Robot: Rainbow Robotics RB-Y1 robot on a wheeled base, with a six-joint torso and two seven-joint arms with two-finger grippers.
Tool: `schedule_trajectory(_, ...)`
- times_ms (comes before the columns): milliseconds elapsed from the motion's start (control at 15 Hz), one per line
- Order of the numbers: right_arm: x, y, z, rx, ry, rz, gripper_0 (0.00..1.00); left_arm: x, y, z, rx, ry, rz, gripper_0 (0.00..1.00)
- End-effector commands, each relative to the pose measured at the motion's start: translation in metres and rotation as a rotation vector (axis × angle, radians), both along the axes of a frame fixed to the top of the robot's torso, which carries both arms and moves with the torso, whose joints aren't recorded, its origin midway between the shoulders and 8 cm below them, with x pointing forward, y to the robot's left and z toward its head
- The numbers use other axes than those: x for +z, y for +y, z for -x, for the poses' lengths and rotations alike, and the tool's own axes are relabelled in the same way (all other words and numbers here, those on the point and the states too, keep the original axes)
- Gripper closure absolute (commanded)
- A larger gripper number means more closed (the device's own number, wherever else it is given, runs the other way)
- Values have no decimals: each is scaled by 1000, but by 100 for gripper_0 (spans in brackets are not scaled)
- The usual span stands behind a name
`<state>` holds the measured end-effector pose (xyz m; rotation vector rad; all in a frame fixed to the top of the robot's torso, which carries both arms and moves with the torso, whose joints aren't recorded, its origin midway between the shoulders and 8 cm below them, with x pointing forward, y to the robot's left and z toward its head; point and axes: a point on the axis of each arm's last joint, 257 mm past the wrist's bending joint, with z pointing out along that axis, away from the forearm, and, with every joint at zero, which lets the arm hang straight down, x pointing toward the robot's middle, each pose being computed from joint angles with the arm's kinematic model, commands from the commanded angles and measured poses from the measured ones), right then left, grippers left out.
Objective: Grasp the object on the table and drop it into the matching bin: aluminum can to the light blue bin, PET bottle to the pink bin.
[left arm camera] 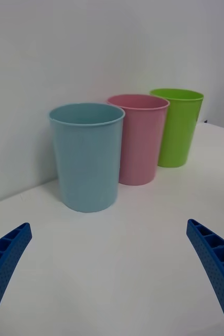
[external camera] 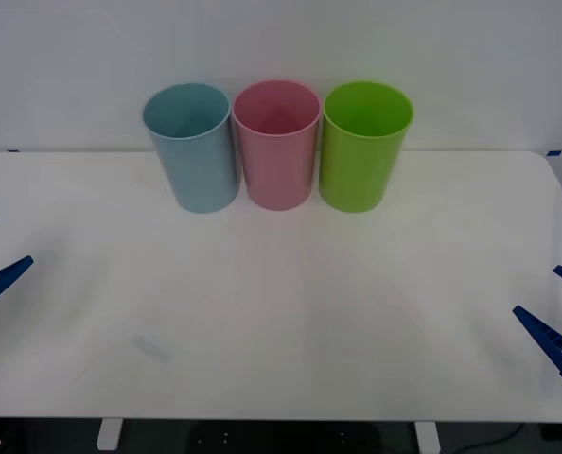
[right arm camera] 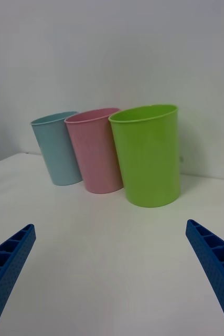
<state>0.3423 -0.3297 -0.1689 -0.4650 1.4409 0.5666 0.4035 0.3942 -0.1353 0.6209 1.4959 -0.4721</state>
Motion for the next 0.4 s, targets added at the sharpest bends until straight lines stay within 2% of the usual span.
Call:
schedule_trajectory(67, 0, 0, 0, 0, 0, 0, 0, -1, 1, 5, 0, 1, 17, 0)
schedule_trajectory(400, 0, 0, 0, 0, 0, 0, 0, -2, 0, 6, -3, 7, 25, 0)
